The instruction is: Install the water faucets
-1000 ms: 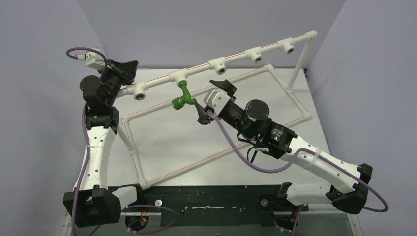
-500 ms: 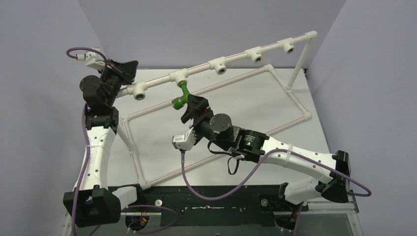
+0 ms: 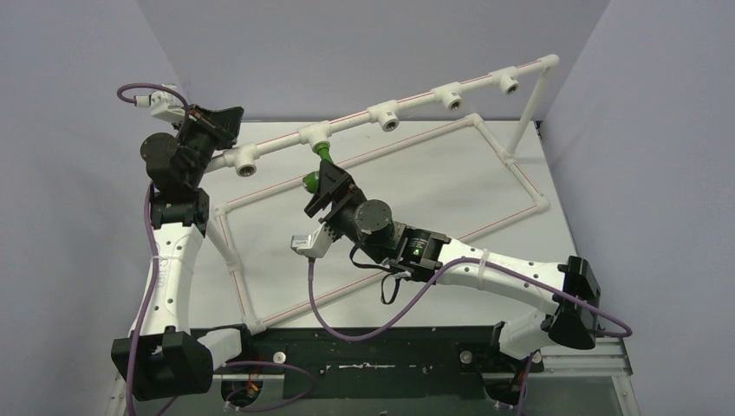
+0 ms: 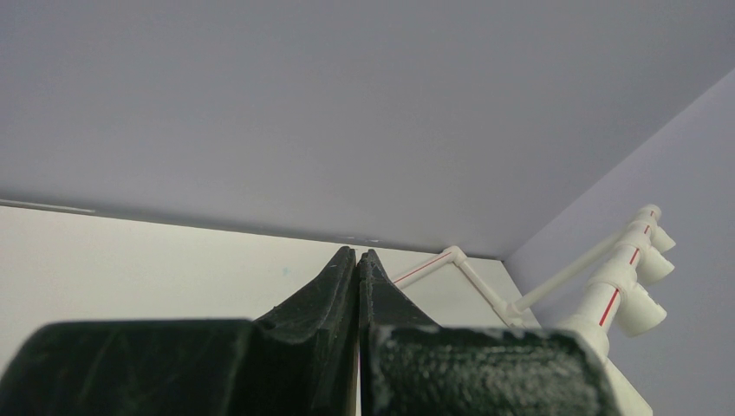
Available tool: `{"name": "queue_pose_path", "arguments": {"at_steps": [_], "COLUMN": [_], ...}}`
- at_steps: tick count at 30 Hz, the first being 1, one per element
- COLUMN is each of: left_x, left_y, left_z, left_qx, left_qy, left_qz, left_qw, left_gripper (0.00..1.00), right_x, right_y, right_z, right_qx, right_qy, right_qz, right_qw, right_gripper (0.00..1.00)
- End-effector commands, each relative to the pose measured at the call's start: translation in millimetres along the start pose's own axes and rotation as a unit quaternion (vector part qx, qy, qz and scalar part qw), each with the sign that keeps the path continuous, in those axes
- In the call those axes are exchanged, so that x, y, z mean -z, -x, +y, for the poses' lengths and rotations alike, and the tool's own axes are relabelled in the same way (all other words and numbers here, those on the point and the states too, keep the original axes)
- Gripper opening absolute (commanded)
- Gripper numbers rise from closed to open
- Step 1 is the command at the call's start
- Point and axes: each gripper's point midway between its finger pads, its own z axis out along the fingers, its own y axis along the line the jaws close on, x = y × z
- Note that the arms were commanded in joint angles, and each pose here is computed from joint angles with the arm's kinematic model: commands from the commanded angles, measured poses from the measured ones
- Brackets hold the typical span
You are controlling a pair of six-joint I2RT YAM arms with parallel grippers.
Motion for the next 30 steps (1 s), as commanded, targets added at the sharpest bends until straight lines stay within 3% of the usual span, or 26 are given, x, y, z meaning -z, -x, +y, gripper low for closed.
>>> {"name": "queue_pose_path", "arguments": {"at_steps": [1, 5, 10, 14, 19, 24, 30], "left_x": [34.5, 34.6, 34.3, 34.6, 34.5, 34.8, 34.8], "left_y": [-157.4, -157.2, -157.3, -157.7, -156.7, -156.8, -156.5], "left_z": [110.2, 109.8, 109.7, 109.9, 109.6, 109.5, 108.6], "left_qx": [0.108, 0.108, 0.109, 0.108, 0.108, 0.108, 0.108], "left_qy": [0.17, 0.17, 0.169, 0.169, 0.169, 0.169, 0.168], "left_qz": [0.227, 0.226, 0.227, 0.227, 0.226, 0.226, 0.226], "left_qw": [0.953, 0.953, 0.953, 0.953, 0.953, 0.953, 0.953], "left_gripper": [0.0, 0.0, 0.0, 0.0, 0.0, 0.0, 0.0], "right_x": [1.5, 1.3, 5.3, 11.8, 20.9, 29.9, 36.9], "right_y": [-11.8, -13.4, -14.7, -9.6, -7.4, -5.2, -11.0], "right_z": [-34.1, -37.8, -44.2, -56.3, -67.6, -74.6, -78.6], "right_qx": [-0.002, -0.005, -0.023, -0.087, -0.191, -0.32, -0.508], "right_qy": [-0.051, -0.06, -0.084, -0.114, -0.167, -0.219, -0.282], "right_qz": [0.034, 0.04, 0.044, 0.012, -0.021, -0.06, -0.096], "right_qw": [0.998, 0.997, 0.995, 0.99, 0.967, 0.92, 0.808], "right_gripper": [0.66, 0.52, 0.25, 0.01, 0.0, 0.0, 0.0]}}
